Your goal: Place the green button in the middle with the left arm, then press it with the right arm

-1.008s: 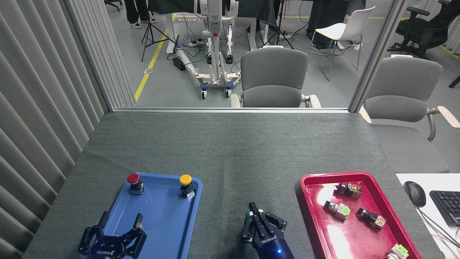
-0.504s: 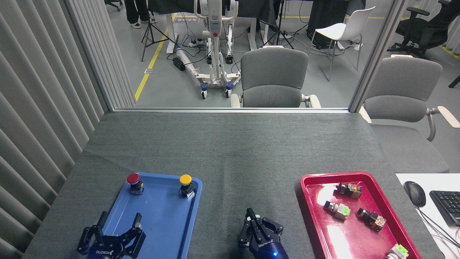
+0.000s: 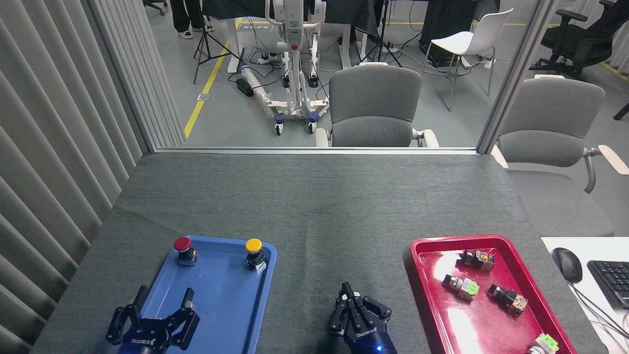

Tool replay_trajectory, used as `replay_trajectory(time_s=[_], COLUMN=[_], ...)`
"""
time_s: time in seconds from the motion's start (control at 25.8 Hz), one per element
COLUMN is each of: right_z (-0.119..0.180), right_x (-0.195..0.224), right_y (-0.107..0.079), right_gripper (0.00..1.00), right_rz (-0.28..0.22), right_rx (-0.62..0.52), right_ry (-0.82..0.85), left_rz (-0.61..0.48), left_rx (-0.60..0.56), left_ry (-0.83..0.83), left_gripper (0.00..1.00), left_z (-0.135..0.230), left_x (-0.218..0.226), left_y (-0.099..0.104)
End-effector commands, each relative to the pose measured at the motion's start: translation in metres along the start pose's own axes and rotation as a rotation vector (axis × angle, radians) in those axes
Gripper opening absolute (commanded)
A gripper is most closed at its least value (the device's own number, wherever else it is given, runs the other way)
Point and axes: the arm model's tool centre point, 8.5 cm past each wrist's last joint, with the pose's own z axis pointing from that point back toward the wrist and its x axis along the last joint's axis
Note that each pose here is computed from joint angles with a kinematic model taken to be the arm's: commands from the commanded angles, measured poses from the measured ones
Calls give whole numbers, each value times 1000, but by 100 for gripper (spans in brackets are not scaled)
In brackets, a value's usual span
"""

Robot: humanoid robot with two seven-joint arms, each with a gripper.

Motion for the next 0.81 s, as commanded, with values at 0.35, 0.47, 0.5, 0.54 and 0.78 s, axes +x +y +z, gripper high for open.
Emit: replay_trajectory(time_s=[0.35,0.47,0.5,0.54,0.78], right_z=[1,13,18,24,57], right_x=[-25,-49,-60,-67,-107], right_y=[-37,-37,-37,-35,-25], right_gripper=[39,69,77,84,98], right_rz=[-4,-12,-11,-13,25], right_rx=[-145,-149,-152,-148,-121], right_ry=[95,155,182,205,279], left_rz=[1,0,0,1,-2], left_rx=[0,2,3,3,9], left_ry=[1,1,0,2,23], left_gripper=[99,99,99,99,99], left_z=[-1,-1,-1,-1,-2], left_x=[0,0,0,0,-1], left_y=[0,0,1,1,2])
